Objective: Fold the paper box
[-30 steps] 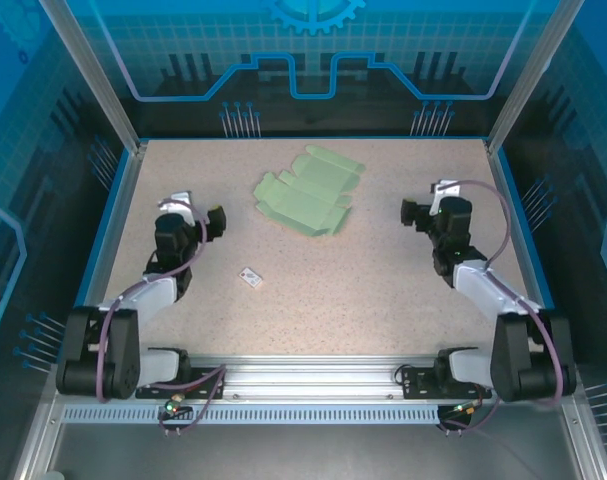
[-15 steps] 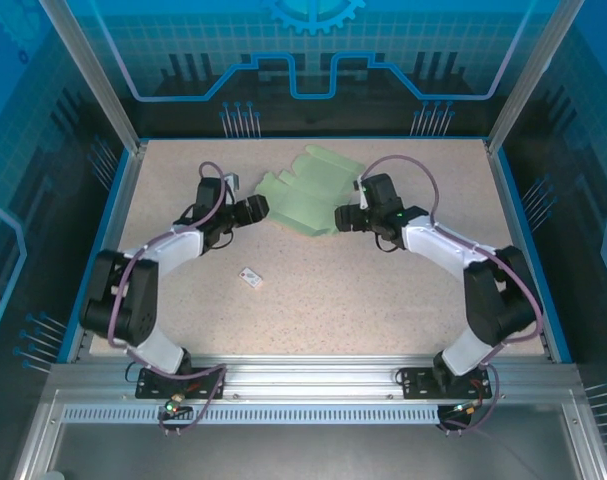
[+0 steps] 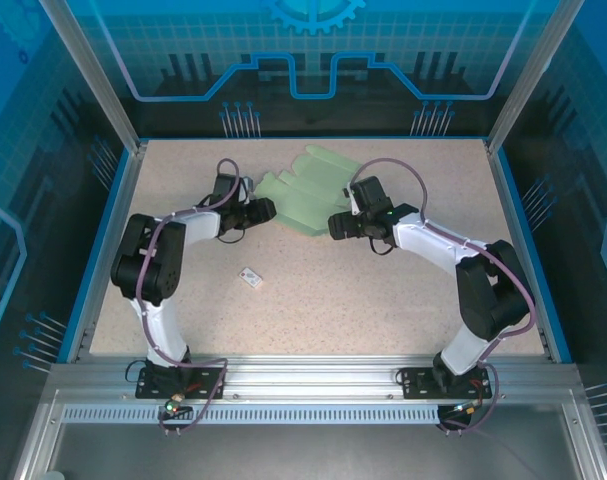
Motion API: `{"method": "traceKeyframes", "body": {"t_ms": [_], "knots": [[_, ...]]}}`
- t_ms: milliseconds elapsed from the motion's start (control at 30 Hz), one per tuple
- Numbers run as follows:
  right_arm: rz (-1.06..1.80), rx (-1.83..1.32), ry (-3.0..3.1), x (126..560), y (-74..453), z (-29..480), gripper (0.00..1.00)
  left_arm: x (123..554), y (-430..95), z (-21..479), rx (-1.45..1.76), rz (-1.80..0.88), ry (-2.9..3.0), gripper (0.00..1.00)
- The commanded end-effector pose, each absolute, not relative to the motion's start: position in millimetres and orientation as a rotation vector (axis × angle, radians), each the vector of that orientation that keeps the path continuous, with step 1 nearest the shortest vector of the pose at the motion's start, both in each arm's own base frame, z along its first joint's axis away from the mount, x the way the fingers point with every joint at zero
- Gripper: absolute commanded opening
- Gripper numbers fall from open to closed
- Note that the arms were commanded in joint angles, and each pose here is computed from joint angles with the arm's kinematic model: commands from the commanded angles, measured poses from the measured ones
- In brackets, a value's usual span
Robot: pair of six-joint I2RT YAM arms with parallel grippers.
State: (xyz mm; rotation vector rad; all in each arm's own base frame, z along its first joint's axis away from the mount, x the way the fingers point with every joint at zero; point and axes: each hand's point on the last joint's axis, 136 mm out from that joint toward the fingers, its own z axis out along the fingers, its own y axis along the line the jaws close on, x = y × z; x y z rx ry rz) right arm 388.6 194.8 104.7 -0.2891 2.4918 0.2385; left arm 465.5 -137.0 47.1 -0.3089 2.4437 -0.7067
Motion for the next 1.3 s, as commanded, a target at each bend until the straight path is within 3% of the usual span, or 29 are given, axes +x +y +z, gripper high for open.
{"method": "traceKeyframes", "body": {"t_ms": [0,433,667,933,1267], "knots": [[0.220,-0.319,2.489,381.8,193.2,112.1,0.86,477.7,-144.2,48.6,-0.302,-0.762,2.418,0.54],[0.255,-0.328,2.508,378.2,197.9,109.7,0.86,497.0,-153.6,51.0,-0.252,-0.831,2.305,0.20],[0.183,-0.355,2.464,381.2,189.1,129.1,0.87,498.8,-159.9,81.3,-0.165,-0.866,2.230,0.00],[0.119,-0.539,2.207,390.9,176.9,219.2,0.85,464.8,-165.8,189.8,0.113,-0.851,2.049,0.00],[0.186,-1.063,1.812,375.6,228.1,330.8,0.85,407.7,-180.8,312.8,0.569,-0.647,1.891,0.00]]}}
